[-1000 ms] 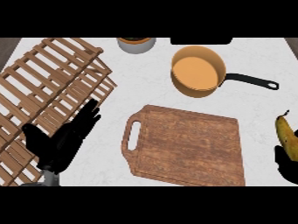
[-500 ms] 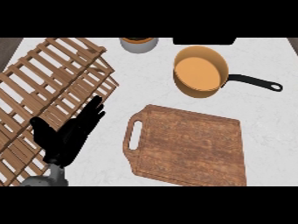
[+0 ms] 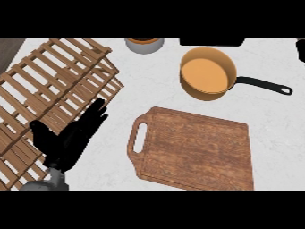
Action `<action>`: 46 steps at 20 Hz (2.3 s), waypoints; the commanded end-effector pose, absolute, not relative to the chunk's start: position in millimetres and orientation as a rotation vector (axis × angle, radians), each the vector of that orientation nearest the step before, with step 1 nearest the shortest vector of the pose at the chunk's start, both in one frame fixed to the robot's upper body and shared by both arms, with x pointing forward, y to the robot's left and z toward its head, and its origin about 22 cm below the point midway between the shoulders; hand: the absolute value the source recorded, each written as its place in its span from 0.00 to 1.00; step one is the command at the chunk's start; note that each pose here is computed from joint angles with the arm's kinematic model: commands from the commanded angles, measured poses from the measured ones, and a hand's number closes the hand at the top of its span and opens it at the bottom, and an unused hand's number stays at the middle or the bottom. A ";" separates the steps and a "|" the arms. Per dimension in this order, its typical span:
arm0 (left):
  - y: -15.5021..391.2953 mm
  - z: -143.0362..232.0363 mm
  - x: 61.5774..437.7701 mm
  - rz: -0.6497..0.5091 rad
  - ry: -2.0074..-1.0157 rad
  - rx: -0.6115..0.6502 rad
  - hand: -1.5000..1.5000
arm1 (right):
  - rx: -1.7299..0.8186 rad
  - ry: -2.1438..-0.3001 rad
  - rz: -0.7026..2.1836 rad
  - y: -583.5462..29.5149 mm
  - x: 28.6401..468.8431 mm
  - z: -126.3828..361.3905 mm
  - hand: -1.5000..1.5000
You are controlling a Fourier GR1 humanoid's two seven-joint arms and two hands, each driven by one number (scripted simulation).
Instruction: Pick the pear from the cutting board and place it in the pot
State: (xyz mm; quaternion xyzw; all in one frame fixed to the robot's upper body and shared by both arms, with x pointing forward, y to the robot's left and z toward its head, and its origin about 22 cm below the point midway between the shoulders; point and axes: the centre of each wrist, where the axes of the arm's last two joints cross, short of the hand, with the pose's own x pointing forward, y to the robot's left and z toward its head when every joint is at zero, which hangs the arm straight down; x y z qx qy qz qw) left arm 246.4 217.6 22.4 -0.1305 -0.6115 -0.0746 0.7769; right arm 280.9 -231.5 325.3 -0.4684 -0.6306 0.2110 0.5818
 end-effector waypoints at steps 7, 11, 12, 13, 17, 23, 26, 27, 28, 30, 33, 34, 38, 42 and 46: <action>211.6 11.9 243.6 -0.162 -1.312 -0.276 0.50 | -1.035 -1.415 0.559 -202.2 373.7 316.9 1.00; 197.4 17.6 239.6 -0.186 -1.328 -0.310 0.50 | -1.038 -1.417 0.572 -206.0 411.3 293.6 1.00; 204.8 26.4 253.2 -0.165 -1.313 -0.293 0.50 | -1.025 -1.425 0.566 -191.8 412.8 295.9 1.00; 218.5 25.9 242.4 -0.186 -1.324 -0.304 0.50 | -1.017 -1.420 0.575 -188.6 421.5 272.6 1.00; 218.1 23.2 246.1 -0.188 -1.315 -0.302 0.50 | -0.986 -1.450 0.538 -185.0 446.1 257.2 1.00; 211.1 27.7 245.7 -0.206 -1.334 -0.290 0.50 | -0.912 -1.474 0.488 -167.5 466.2 210.5 1.00; 202.4 41.7 247.6 -0.208 -1.335 -0.327 0.50 | -0.920 -1.405 0.557 -154.4 474.2 216.1 1.00; 217.1 31.8 254.2 -0.203 -1.330 -0.322 0.50 | -0.909 -1.406 0.565 -158.1 474.6 195.7 1.00; 214.1 30.3 257.7 -0.200 -1.342 -0.309 0.50 | -0.845 -1.388 0.491 -163.2 476.2 193.5 1.00; 202.0 27.5 241.9 -0.212 -1.353 -0.306 0.50 | -0.817 -1.393 0.369 -147.5 474.0 180.0 1.00; 196.3 28.5 245.4 -0.207 -1.345 -0.317 0.50 | -0.654 -1.431 0.239 -163.5 475.9 175.9 0.00; 208.6 23.4 248.1 -0.203 -1.344 -0.310 0.50 | -0.583 -1.442 0.196 -159.9 476.3 181.7 0.00; 204.5 28.3 254.0 -0.236 -1.346 -0.329 0.50 | -0.562 -1.541 0.127 -172.3 477.4 169.9 0.00; 188.5 42.5 259.3 -0.190 -1.347 -0.320 0.50 | -0.549 -1.602 0.060 -175.5 477.8 163.8 0.00; 204.2 27.7 236.7 -0.227 -1.346 -0.315 0.50 | -0.678 -1.626 -0.033 -186.2 480.1 170.5 0.00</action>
